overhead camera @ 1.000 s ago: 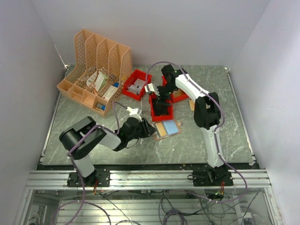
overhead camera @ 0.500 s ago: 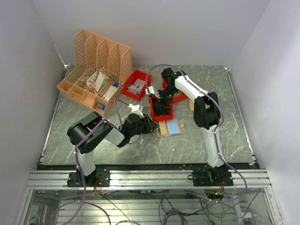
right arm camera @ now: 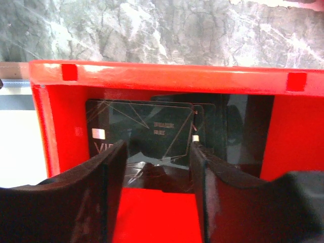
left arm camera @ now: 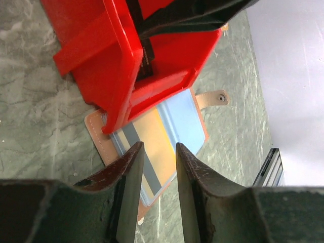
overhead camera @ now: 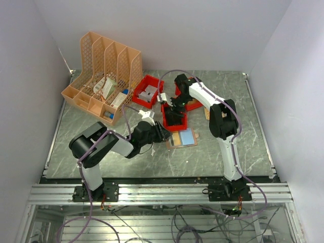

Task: Put the credit cards into the card holder
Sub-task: Pick up the credit card from the storage box.

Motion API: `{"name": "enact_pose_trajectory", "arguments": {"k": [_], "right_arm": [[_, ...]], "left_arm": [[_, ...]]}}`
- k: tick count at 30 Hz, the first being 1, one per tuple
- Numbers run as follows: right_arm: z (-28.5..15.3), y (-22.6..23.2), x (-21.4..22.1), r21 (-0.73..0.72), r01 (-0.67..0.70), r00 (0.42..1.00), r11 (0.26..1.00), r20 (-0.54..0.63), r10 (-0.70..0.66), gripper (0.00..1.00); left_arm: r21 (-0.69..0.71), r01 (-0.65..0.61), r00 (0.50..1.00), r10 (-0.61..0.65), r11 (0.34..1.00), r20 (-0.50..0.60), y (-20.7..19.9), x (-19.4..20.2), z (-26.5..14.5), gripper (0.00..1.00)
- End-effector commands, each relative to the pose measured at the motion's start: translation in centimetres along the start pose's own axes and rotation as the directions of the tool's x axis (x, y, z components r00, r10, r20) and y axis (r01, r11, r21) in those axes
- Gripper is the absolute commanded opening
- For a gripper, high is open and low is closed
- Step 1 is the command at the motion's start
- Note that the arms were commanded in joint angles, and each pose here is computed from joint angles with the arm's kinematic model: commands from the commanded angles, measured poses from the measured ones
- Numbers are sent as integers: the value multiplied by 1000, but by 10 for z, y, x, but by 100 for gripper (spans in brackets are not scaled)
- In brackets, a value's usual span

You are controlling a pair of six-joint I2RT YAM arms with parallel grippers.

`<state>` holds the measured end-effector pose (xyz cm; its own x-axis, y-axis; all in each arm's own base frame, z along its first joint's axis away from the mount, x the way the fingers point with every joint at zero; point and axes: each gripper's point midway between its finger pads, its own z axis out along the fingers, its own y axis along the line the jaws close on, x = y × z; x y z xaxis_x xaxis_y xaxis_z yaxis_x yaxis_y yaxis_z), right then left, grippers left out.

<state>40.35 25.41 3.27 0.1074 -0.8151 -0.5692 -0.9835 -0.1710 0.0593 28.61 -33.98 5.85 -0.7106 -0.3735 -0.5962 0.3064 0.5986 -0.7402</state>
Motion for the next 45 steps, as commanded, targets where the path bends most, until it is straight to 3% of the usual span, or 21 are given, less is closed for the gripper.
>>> {"name": "enact_pose_trajectory", "arguments": {"k": [1, 13, 29, 45], "right_arm": [[6, 18, 4, -76, -61, 998, 995, 5, 62, 47], [-4, 34, -11, -116, -92, 994, 989, 55, 98, 34], [-27, 60, -33, -173, -139, 983, 975, 96, 157, 29], [-24, 82, -26, -225, -204, 972, 953, 71, 225, 22]], "left_arm": [[11, -21, 999, 21, 1000, 25, -4, -11, 9, 42], [-48, -24, 1000, 23, 999, -8, 19, -5, 24, 41], [-70, -30, 1000, 31, 997, 1, 28, -14, 27, 41], [-53, -29, 999, 30, 998, 17, 25, -19, 23, 40]]}}
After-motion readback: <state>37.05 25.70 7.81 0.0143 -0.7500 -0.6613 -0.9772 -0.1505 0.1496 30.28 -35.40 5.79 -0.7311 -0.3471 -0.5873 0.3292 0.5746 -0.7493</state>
